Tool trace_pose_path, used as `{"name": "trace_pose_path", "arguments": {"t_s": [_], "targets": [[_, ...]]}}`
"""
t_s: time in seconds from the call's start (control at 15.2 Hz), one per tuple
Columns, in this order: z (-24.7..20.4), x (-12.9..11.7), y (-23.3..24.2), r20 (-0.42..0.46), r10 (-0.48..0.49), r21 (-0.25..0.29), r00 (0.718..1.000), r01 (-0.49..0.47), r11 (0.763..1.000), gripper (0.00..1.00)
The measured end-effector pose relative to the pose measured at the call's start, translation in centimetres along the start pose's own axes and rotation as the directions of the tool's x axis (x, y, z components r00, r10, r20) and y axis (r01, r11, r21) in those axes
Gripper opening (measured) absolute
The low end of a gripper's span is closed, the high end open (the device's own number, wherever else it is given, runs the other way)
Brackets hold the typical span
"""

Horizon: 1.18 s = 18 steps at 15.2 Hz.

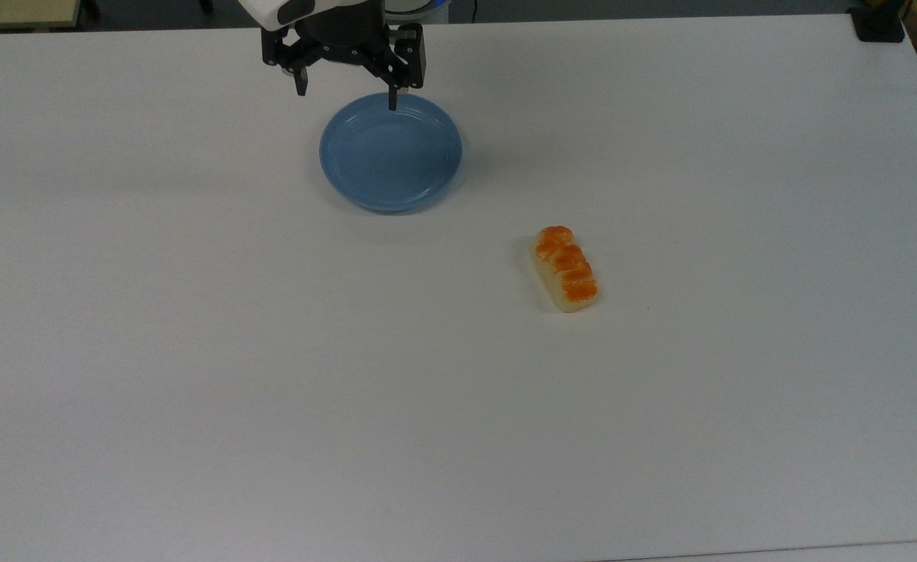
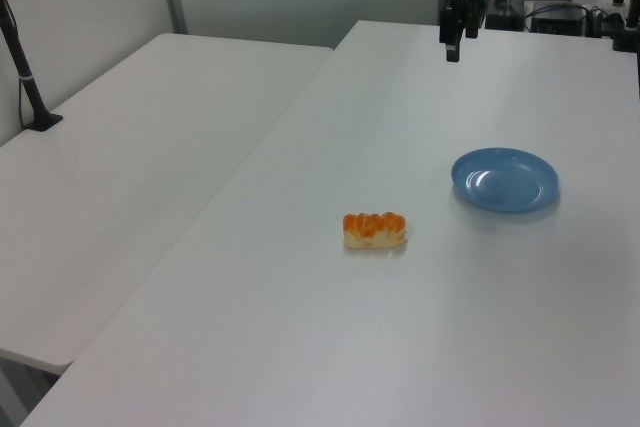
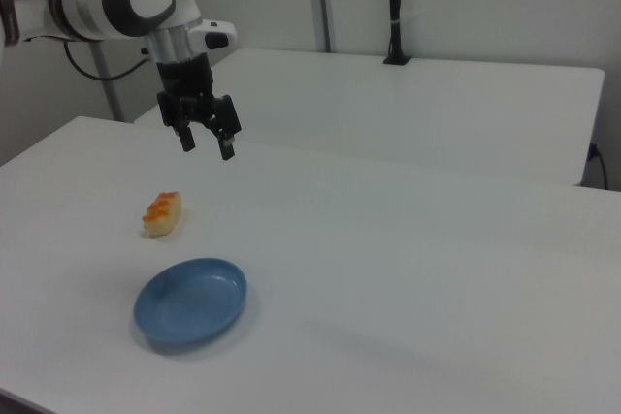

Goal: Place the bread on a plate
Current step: 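Move the open gripper from above the plate toward the bread roll, then lower the gripper onto the orange-topped bread roll and close on it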

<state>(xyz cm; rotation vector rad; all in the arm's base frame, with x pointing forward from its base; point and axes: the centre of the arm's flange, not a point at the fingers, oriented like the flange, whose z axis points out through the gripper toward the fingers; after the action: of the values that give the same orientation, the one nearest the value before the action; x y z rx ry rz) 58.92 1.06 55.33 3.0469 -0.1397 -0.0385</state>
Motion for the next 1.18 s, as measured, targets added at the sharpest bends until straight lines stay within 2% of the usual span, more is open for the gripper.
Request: {"name": "trace_pose_path", "arguments": {"t_s": [0.46,0.72,1.18], "targets": [[-0.1,0.3,-1.3,-0.027,-0.02,0.018,0.999,0.021,1.0,1.0],[1.9,1.1,-6.6,-0.047,-0.103,0.027,0.994,0.104,0.994,1.0],[9.7,3.4,-16.8,-0.086,-0.242,0.05,0.966,0.247,0.968,1.0]]}}
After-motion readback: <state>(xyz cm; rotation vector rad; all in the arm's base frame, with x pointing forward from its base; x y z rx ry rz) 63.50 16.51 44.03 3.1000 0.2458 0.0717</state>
